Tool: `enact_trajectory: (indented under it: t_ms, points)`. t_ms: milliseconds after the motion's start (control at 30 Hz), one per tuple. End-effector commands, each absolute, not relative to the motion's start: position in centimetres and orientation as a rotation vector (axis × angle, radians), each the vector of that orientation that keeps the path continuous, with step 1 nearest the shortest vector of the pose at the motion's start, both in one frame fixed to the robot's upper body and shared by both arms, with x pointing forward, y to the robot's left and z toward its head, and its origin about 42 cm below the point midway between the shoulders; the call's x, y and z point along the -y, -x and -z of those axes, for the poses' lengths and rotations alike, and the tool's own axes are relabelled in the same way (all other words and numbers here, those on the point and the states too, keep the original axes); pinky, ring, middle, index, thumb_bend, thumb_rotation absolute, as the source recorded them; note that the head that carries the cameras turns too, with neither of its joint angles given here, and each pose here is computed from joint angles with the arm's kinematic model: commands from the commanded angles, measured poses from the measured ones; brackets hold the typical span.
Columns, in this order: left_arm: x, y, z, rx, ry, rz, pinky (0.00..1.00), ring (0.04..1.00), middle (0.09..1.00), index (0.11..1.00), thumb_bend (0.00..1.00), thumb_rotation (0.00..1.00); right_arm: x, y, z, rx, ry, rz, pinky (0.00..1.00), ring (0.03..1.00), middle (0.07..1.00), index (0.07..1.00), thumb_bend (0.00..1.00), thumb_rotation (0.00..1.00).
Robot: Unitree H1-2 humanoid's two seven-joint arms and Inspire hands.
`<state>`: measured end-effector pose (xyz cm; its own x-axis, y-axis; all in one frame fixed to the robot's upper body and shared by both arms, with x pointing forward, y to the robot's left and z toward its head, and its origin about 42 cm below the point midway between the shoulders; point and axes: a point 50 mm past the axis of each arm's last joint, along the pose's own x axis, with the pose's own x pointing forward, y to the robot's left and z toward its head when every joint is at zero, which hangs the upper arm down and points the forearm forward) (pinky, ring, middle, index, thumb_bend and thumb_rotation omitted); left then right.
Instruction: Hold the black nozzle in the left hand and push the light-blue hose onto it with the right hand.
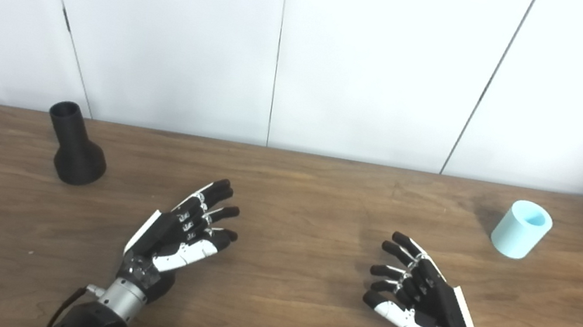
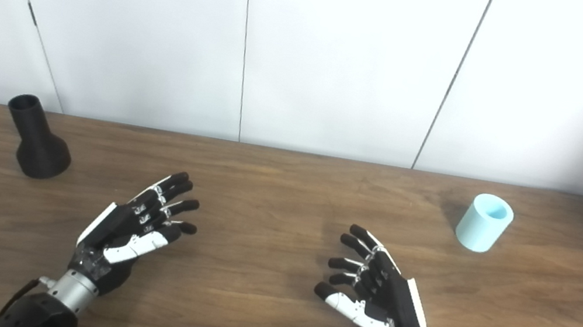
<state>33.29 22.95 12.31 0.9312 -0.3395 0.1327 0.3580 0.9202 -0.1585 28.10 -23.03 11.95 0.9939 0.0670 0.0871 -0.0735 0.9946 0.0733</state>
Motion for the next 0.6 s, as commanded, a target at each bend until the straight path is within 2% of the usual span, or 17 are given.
enact_trajectory:
  t_ms: [0,267,433,567]
  points:
    - [-23.35,-32.84,-11.24,0.086,0.194,0.338,0.67,0.845,0.927,0.901,0.75,0.16,22.75,-28.73,-13.67,0.174,-0.089,-0.071,0.52,0.630,0.795,0.816,0.75,0.09]
    - [-23.34,-32.86,-11.19,0.084,0.192,0.341,0.66,0.837,0.914,0.893,0.74,0.16,22.84,-28.76,-13.71,0.176,-0.085,-0.069,0.53,0.628,0.798,0.816,0.76,0.10]
    - [-23.27,-32.83,-11.20,0.087,0.209,0.341,0.59,0.756,0.836,0.870,0.71,0.13,22.88,-28.76,-13.70,0.182,-0.082,-0.070,0.52,0.625,0.794,0.818,0.76,0.10]
    - [-23.25,-32.88,-11.19,0.092,0.203,0.335,0.51,0.678,0.764,0.793,0.68,0.09,22.89,-28.74,-13.77,0.181,-0.071,-0.065,0.53,0.623,0.796,0.810,0.76,0.11]
